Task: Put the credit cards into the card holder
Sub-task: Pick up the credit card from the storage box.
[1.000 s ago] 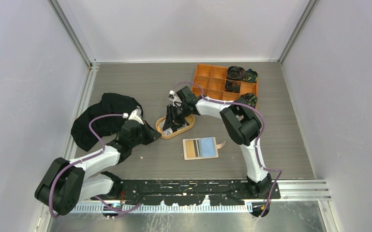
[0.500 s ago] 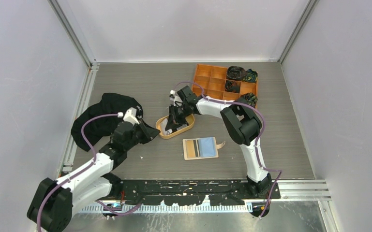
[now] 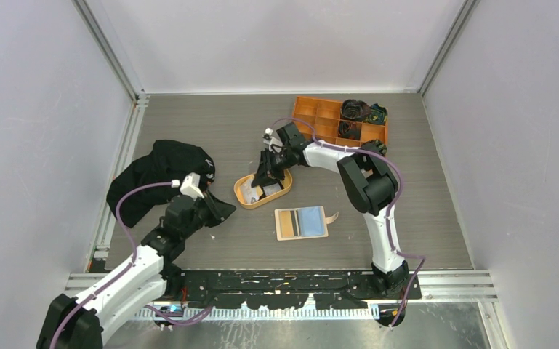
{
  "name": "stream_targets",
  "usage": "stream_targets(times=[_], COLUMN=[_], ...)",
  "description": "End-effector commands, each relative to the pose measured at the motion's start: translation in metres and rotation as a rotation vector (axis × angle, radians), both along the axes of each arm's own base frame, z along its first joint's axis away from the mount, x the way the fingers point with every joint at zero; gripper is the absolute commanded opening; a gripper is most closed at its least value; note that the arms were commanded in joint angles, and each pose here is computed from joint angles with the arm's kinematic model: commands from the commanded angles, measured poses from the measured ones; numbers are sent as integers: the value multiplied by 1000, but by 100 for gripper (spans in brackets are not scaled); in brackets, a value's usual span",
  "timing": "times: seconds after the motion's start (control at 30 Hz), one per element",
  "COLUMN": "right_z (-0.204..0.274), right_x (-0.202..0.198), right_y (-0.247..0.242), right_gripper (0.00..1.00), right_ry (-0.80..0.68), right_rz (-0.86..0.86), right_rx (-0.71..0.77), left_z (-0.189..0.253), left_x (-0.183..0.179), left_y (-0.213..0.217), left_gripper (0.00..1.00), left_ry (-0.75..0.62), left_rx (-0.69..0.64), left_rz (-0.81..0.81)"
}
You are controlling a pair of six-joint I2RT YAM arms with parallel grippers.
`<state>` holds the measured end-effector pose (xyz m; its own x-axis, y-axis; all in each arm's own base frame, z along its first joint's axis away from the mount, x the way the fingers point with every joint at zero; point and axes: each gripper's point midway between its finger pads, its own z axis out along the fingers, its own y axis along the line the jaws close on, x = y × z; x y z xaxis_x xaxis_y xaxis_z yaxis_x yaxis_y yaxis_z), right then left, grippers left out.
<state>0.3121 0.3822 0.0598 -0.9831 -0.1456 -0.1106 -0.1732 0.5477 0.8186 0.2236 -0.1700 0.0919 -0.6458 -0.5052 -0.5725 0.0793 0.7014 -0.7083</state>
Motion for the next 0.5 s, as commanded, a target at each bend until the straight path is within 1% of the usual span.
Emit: stream_targets(times=[0.0, 0.13, 0.33, 0.47], right_z=[24, 25, 24, 23], right_x=[-1, 1, 11, 14], right_y=[5, 0, -13, -18], right_gripper=[23, 22, 17, 16], right_ry=[-23, -22, -33, -32], right_rz=[21, 12, -24, -37], right_rx=[68, 59, 42, 37], left_z=[8, 7, 9, 12], left_x=[0, -1, -2, -4], left_y=[-1, -1, -2, -3], left_gripper=[17, 17, 17, 17], left_ry=[-24, -21, -26, -34], left_rx=[-16, -18, -30, -46], left_rz=[3, 0, -6, -10])
